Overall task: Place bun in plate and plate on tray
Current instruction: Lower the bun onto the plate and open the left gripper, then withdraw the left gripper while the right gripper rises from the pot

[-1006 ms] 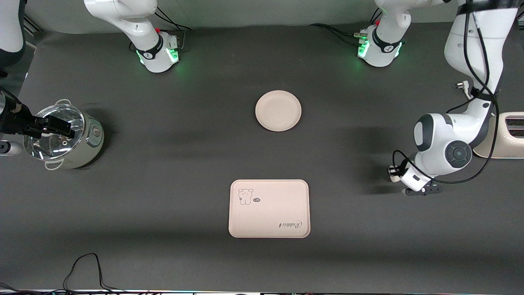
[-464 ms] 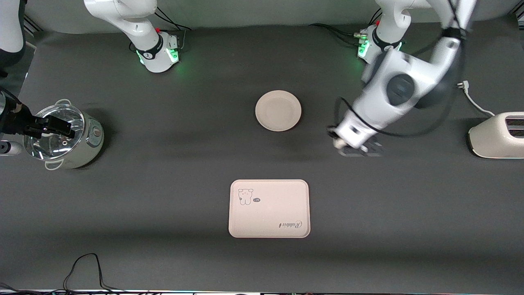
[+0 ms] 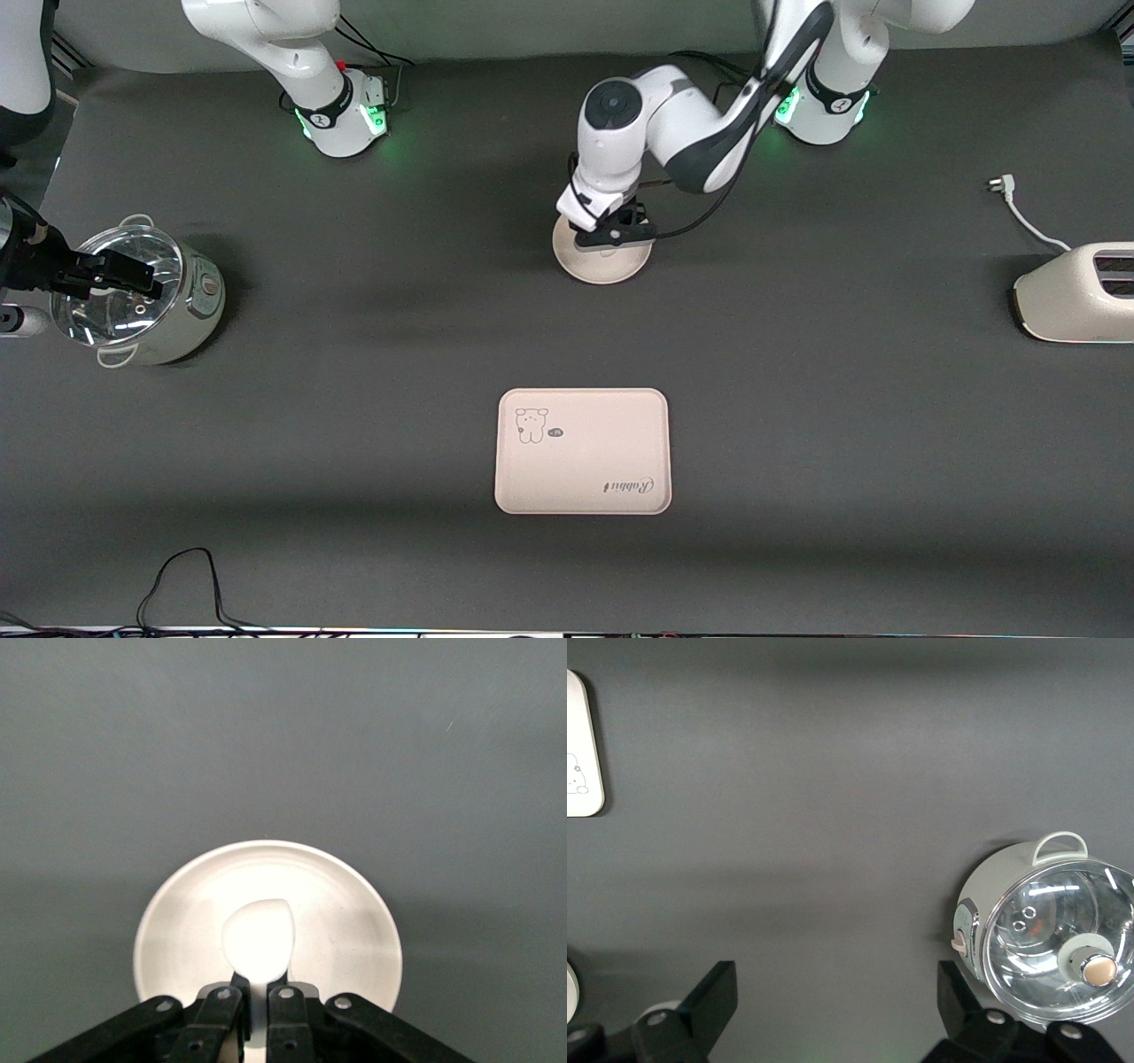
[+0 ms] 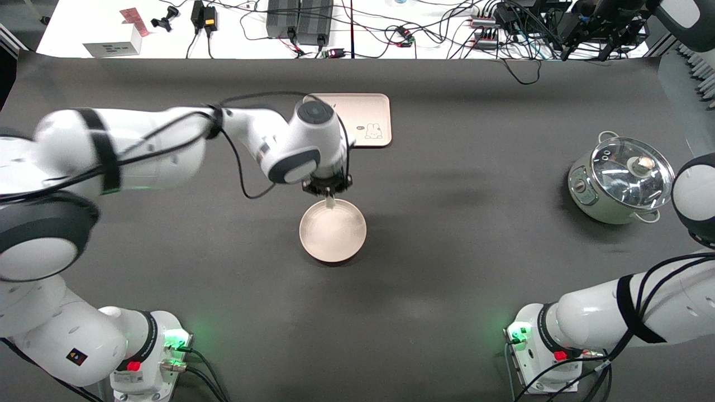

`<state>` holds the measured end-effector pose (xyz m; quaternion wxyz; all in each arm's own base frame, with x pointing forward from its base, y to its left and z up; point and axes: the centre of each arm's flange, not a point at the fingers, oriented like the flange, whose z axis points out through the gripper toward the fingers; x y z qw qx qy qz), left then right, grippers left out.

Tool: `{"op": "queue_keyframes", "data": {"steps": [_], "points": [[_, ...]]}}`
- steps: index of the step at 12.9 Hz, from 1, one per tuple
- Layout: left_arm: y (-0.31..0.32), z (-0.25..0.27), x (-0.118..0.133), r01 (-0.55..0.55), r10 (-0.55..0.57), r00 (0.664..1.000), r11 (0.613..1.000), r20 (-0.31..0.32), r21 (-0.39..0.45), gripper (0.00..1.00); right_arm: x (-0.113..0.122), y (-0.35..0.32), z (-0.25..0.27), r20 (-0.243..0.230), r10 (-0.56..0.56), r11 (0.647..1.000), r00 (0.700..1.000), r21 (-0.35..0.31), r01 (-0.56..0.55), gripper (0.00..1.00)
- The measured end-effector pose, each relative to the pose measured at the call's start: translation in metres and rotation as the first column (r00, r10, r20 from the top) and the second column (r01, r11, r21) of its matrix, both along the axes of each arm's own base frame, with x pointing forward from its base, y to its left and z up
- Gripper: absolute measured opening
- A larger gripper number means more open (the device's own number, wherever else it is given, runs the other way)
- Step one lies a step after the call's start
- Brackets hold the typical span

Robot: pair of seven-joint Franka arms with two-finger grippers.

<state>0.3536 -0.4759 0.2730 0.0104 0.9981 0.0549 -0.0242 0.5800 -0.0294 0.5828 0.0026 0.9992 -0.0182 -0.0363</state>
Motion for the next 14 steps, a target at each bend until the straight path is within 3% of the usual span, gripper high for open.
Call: {"op": "queue_keyframes", "data": {"steps": [2, 5, 6, 13, 14], "points": [[-0.004, -0.037, -0.005, 0.009, -0.009, 0.999, 1.0, -0.033, 0.006, 0.09, 0.0, 0.0, 0.0, 0.0, 0.0, 1.0, 1.0, 0.0, 0.0, 1.0], [-0.005, -0.05, -0.007, 0.021, -0.021, 0.999, 1.0, -0.043, 0.018, 0.09, 0.0, 0.0, 0.0, 0.0, 0.0, 1.0, 1.0, 0.0, 0.0, 1.0], [-0.004, -0.051, -0.007, 0.035, -0.034, 0.999, 0.999, -0.033, 0.024, 0.15, 0.0, 0.0, 0.0, 0.0, 0.0, 1.0, 1.0, 0.0, 0.0, 1.0], [0.003, -0.074, -0.005, 0.068, -0.066, 0.997, 0.995, -0.033, 0.067, 0.93, 0.0, 0.0, 0.0, 0.0, 0.0, 1.0, 1.0, 0.0, 0.0, 1.0], [0.005, -0.074, -0.003, 0.064, -0.062, 0.998, 0.996, -0.032, 0.069, 1.0, 0.0, 0.0, 0.0, 0.0, 0.0, 1.0, 1.0, 0.0, 0.0, 1.0]]}}
